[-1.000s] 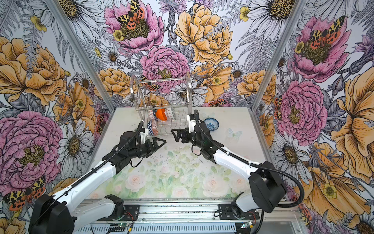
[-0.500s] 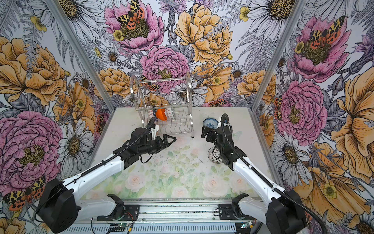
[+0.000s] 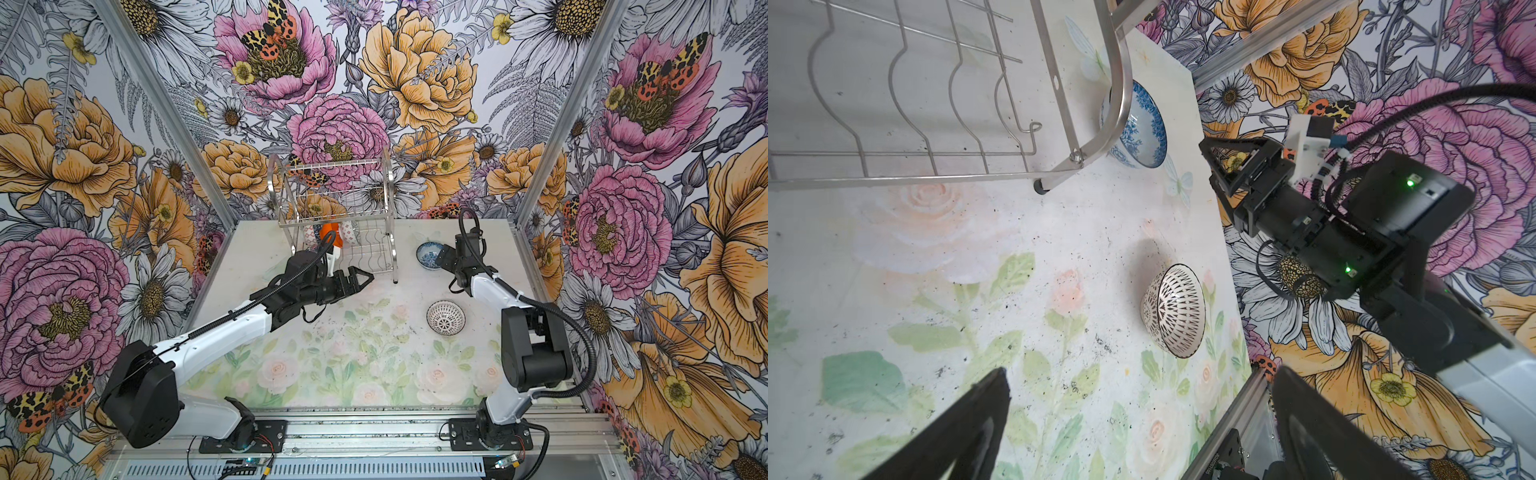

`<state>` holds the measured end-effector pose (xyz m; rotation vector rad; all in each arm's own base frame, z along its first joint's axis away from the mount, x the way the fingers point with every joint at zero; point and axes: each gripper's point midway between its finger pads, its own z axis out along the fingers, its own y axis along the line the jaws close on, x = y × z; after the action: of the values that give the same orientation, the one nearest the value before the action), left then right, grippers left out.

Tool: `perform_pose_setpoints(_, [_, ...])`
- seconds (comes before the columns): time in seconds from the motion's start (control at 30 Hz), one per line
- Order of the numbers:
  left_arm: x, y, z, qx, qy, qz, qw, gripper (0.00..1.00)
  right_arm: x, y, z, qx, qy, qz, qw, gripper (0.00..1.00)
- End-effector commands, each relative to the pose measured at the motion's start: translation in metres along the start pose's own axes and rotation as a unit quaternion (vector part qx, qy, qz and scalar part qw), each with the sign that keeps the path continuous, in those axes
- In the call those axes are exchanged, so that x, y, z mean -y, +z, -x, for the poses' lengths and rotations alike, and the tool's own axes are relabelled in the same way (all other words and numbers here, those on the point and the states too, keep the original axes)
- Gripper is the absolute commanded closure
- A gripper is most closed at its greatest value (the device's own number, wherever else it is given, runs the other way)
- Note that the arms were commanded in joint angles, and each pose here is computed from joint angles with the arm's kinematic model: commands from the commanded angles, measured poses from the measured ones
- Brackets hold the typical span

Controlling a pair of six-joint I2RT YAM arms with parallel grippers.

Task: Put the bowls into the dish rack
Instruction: 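Move the right gripper back toward the blue-floral bowl on the table, then grip the blue-floral bowl rim with the right gripper and drag it toward the rack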

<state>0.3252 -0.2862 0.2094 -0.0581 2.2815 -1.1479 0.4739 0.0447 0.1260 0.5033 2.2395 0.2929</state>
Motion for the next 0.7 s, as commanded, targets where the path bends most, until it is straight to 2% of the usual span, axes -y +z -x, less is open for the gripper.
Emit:
perform_pose_setpoints(0.0, [-0.006,0.001,0.007,0.006,0.018,0.02,1.0,0.01,-0.015,0.021,0.013,-0.011,-0.001,0.032,0.999,0.15])
perform_pose_setpoints(0.2, [-0.016,-0.003,0.015,0.012,0.014,0.036,0.999,0.01,-0.005,0.06,0.014,-0.036,0.016,0.034,0.999,0.28])
perform_pose_setpoints(0.4, [-0.02,-0.003,0.019,0.018,0.009,0.042,0.999,0.01,0.011,0.076,0.001,-0.054,0.013,0.016,0.998,0.38])
perform_pose_setpoints(0.67, [-0.023,-0.001,0.016,0.018,-0.002,0.043,0.999,0.01,0.011,0.093,-0.015,-0.079,0.01,0.025,0.997,0.61])
